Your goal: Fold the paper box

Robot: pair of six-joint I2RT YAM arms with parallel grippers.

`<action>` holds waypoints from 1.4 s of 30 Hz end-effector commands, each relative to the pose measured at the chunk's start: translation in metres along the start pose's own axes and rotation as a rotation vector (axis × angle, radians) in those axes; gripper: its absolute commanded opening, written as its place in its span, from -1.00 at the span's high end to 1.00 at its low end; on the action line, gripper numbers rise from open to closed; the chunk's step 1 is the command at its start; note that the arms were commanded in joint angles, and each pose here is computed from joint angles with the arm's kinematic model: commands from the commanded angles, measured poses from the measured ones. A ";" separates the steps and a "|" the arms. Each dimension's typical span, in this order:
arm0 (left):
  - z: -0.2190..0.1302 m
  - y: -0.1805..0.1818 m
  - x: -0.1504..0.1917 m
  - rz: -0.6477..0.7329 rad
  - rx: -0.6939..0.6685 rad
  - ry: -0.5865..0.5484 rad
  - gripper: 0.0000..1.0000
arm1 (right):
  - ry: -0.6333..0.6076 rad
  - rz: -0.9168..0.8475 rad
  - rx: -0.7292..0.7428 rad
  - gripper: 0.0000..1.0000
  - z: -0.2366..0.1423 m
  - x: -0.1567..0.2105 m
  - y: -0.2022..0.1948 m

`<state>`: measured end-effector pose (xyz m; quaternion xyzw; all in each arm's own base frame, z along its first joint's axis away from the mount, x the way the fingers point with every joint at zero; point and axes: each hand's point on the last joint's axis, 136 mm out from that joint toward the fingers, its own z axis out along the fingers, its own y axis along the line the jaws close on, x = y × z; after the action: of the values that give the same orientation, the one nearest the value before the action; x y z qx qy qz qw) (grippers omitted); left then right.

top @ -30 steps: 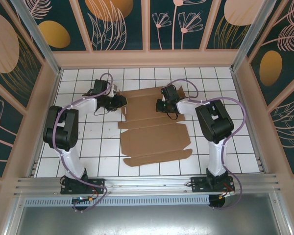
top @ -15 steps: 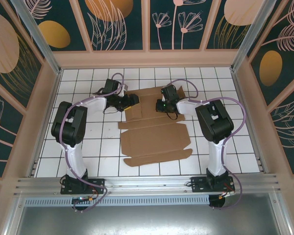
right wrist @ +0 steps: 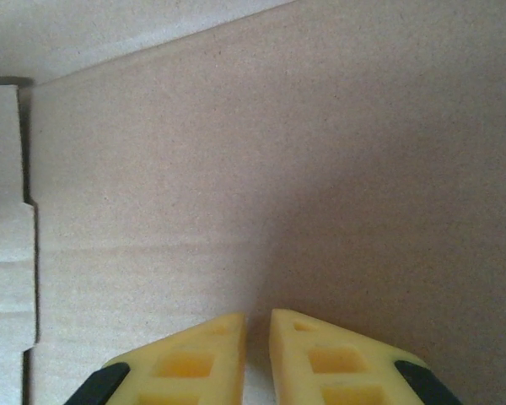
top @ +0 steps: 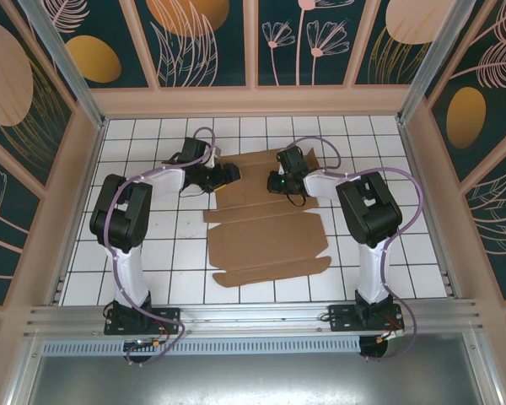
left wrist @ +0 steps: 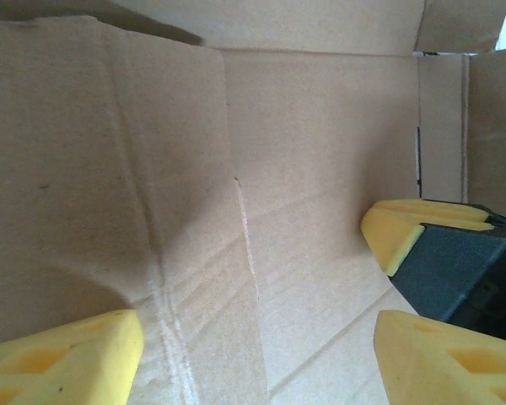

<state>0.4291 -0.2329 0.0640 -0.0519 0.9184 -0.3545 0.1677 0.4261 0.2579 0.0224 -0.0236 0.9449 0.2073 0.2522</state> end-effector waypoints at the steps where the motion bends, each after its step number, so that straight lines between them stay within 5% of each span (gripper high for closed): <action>1: -0.038 0.004 -0.015 0.031 -0.136 -0.096 -0.44 | 0.177 0.030 0.077 0.62 0.008 0.054 -0.024; 10: -0.096 0.032 -0.018 0.022 -0.370 -0.231 -0.35 | 0.182 0.032 0.075 0.57 0.009 0.058 -0.025; 16: -0.090 0.070 -0.005 -0.022 -0.439 -0.194 -0.28 | 0.193 0.030 0.076 0.54 0.012 0.062 -0.026; 26: -0.090 0.048 -0.022 -0.007 -0.344 -0.233 0.01 | 0.202 0.022 0.077 0.54 0.014 0.066 -0.027; 31: -0.060 0.070 -0.013 -0.035 -0.374 -0.151 0.11 | 0.205 0.028 0.076 0.55 0.016 0.065 -0.027; 42: -0.038 0.106 0.001 -0.061 -0.478 -0.098 0.14 | 0.217 0.021 0.085 0.55 0.017 0.068 -0.025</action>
<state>0.4181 -0.1318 0.0199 -0.1402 0.9623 -0.1427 0.1843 0.4254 0.2604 0.0228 -0.0249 0.9440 0.2134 0.2503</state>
